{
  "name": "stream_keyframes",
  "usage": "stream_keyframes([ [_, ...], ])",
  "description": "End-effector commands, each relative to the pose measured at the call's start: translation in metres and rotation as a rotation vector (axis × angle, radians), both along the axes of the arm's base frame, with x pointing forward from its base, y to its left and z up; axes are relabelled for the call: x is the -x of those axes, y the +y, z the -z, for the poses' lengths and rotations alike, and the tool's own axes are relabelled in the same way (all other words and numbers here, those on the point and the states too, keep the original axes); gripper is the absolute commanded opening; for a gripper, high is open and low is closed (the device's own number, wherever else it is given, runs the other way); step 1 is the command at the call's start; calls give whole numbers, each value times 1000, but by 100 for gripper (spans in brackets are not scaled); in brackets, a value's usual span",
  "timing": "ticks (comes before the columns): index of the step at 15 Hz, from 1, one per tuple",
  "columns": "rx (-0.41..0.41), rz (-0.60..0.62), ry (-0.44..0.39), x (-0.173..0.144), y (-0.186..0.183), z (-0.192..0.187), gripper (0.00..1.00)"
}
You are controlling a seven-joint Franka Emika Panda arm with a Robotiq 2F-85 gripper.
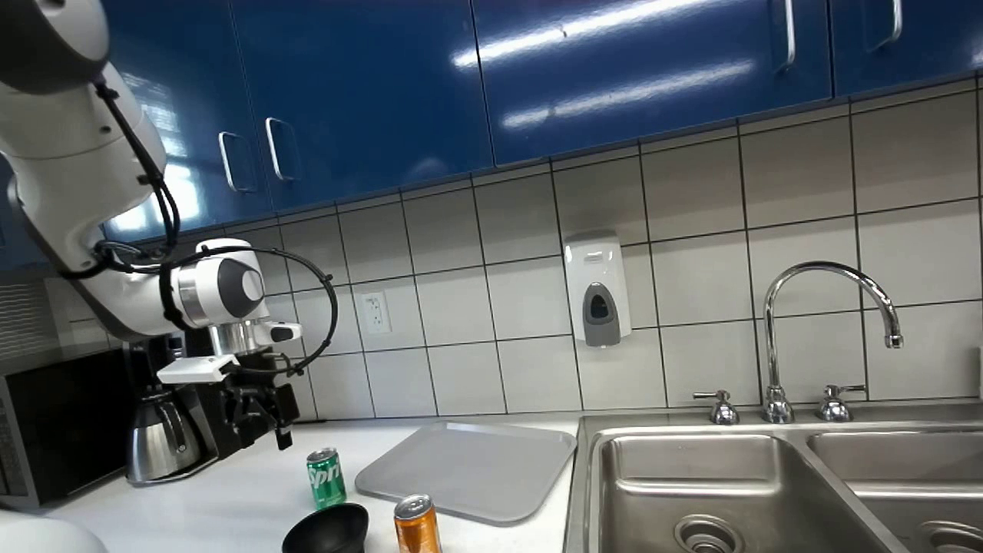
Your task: Put the green and orange can on the tray
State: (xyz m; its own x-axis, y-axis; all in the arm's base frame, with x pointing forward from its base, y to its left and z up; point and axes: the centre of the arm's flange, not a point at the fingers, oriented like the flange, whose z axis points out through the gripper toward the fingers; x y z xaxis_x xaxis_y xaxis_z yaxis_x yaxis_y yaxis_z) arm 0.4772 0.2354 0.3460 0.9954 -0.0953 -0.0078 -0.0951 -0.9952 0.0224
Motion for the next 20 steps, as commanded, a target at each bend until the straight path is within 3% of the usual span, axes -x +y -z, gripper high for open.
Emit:
stream_keyframes([
  [1,-1,41,21,-48,16,11,100],
  [8,-17,70,33,-85,6,26,100],
  [20,8,86,50,-114,-13,52,100],
])
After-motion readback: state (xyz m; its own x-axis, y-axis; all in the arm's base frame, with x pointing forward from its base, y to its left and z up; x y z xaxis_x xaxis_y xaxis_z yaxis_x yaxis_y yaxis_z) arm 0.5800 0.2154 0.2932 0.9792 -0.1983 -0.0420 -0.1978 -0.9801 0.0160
